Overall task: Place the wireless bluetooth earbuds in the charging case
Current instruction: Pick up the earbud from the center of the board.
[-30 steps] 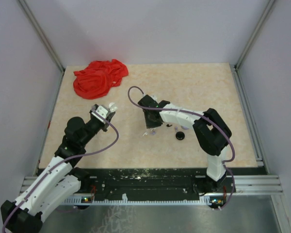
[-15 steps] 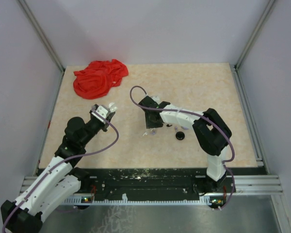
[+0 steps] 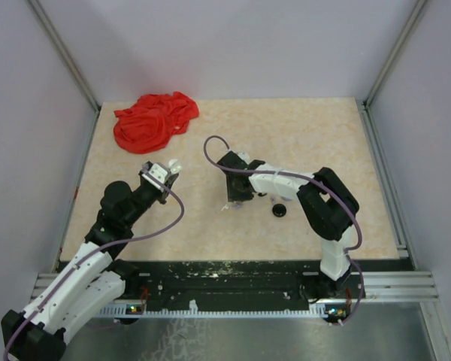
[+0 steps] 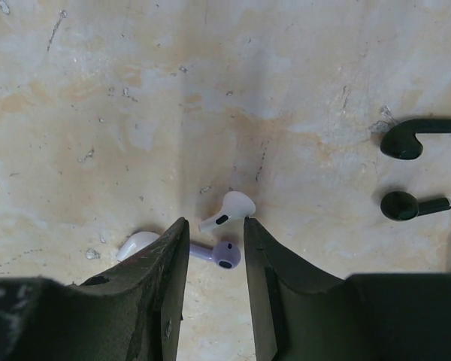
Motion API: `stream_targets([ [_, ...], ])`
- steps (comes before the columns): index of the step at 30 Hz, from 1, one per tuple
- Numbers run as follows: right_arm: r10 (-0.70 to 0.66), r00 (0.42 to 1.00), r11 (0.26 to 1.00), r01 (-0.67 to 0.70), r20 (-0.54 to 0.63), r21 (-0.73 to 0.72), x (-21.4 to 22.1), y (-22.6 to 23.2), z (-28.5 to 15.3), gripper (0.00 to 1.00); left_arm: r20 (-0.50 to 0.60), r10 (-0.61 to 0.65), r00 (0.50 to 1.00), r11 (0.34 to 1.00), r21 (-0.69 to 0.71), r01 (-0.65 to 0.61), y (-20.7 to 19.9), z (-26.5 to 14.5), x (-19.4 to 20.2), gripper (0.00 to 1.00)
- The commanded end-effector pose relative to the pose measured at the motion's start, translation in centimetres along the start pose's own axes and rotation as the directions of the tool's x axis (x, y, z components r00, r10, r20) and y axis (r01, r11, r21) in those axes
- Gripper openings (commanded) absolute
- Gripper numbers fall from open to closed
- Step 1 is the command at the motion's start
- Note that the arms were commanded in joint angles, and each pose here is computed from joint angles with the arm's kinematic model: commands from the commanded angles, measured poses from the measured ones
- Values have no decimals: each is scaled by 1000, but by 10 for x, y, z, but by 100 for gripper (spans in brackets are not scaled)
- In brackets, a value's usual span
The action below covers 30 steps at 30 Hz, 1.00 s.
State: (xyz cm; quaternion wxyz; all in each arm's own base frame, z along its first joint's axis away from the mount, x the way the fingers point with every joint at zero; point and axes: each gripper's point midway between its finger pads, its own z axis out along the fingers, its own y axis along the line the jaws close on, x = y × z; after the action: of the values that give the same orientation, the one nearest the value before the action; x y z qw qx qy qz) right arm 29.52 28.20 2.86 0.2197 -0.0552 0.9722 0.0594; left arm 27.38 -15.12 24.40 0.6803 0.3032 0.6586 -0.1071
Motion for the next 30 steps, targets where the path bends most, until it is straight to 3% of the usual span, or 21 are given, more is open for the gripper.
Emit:
stream_targets([
  [1,42,998,998,-40,36,-39,-15,9,3,36,27,-6,1000,1000,-8,6,1,1,-6,1],
  [22,-26,1000,1000,26,9,-3,-14,-1,11,27,23,-5,1000,1000,16,5,-3,3,-4,1],
  [30,-37,993,998,43,108,-46,-34,5,-3,19,48,-25,999,997,78,21,-15,4,-7,1],
])
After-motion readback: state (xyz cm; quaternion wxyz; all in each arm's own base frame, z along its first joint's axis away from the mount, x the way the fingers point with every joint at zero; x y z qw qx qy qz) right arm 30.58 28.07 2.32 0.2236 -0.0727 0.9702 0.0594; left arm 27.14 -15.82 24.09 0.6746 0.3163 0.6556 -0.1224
